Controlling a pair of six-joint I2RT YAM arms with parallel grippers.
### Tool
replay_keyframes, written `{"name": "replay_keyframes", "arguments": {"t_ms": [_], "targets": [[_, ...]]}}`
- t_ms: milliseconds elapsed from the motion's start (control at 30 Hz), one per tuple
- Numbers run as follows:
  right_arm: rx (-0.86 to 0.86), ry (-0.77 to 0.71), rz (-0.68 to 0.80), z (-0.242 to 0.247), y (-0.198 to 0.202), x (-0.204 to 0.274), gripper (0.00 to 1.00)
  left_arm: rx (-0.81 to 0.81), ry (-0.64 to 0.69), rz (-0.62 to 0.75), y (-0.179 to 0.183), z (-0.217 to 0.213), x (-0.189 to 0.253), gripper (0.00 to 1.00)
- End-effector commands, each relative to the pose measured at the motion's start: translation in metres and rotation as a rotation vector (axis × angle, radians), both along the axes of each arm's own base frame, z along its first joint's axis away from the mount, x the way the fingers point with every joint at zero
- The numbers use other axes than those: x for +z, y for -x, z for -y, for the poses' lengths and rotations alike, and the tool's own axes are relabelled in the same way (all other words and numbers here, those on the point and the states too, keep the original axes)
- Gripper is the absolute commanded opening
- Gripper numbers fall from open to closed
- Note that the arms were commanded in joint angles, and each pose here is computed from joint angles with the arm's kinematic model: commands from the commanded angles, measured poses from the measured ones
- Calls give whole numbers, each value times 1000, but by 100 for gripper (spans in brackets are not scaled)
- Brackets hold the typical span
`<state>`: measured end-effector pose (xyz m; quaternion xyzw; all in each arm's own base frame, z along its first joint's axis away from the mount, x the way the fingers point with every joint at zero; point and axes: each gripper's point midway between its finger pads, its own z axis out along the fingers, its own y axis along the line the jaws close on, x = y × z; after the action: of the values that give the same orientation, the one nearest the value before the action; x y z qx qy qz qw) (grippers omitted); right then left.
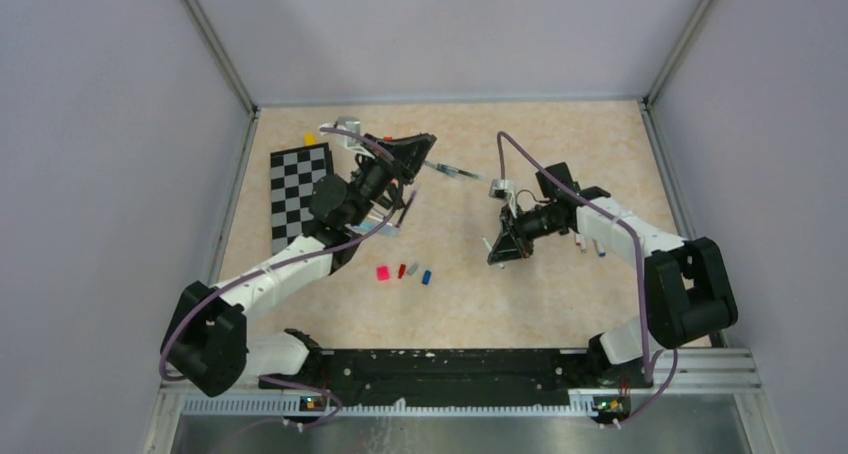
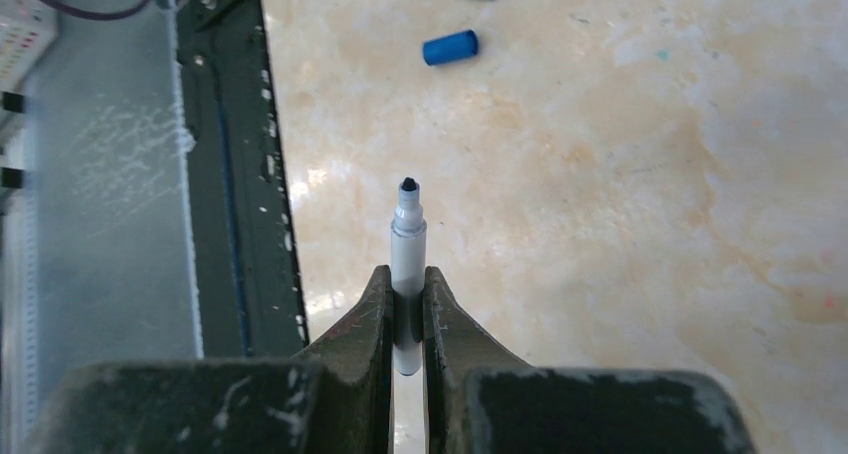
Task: Open the pen caps
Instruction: Open the pen cap from the pen, then place the pen at the center of the board.
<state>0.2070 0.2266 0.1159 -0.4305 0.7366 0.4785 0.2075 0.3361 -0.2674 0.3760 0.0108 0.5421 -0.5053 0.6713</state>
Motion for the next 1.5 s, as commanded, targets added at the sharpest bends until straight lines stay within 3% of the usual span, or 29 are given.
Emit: {"name": "replay_keyframes", "arguments": {"t_ms": [0,267,733,967,1467], "targets": [[-50,133,229,22,-33,7,0,-156,-111,12,39,9,-29,0],[-369,281,289,93,-91,2,0,-373,-304,-86,94,16,-85,0],[-909,555,230,250,-135,-23,0,-461,-492,-257,141,39,-190,0],[-987,633,176,285,-135,-39,0,-492,-625,-315,151,49,-225,0],[-977,691,50,300,-127,-74,8,-512,-653,-341,158,51,-244,0]]}}
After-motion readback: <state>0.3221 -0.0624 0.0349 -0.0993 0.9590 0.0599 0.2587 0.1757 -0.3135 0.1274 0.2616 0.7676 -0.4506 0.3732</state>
